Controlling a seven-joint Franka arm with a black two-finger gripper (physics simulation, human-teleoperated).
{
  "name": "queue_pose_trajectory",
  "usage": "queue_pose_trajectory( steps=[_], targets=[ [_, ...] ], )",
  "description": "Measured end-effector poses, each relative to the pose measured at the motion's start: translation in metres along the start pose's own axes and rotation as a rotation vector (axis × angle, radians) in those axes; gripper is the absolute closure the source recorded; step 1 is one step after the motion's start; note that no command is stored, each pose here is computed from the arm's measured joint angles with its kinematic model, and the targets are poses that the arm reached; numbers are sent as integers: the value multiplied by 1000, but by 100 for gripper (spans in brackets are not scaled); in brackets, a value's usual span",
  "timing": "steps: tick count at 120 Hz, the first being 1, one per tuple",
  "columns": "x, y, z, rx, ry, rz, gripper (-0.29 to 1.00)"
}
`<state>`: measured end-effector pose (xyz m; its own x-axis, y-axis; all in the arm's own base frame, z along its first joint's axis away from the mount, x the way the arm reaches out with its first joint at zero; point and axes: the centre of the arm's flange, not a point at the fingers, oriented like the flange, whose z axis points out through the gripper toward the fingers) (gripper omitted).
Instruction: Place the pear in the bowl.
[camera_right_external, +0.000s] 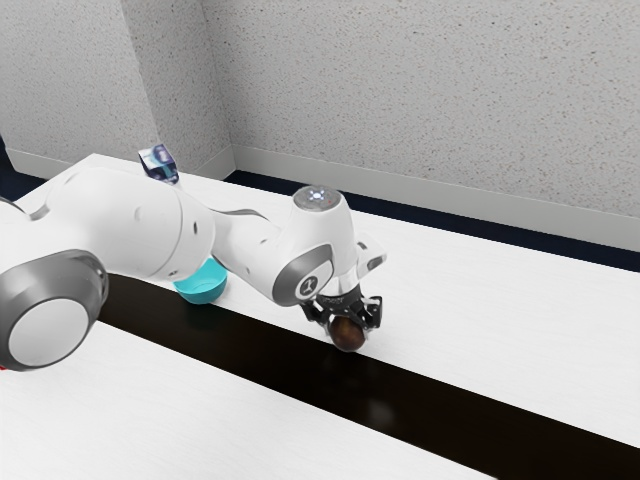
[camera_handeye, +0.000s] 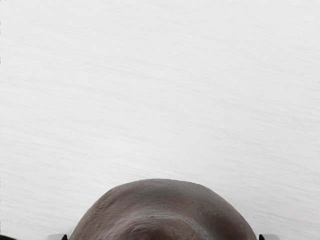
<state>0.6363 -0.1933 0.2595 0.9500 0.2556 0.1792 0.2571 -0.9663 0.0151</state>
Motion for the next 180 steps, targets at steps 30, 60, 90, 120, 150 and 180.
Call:
queue_pose_trajectory(
  steps=[30,60,90,120,150,180],
  targets=[
    [7,-39,-31,-11,10,-74,34],
    [60,-169,-46,14,38,-302,36],
    [100,-293,-64,47,100,-489,32],
    [113,-330,-45,85,100,-526,26],
    [108,-328,-37,86,79,-516,12],
    [94,-266,-212,-27,106,-408,5]
  ],
)
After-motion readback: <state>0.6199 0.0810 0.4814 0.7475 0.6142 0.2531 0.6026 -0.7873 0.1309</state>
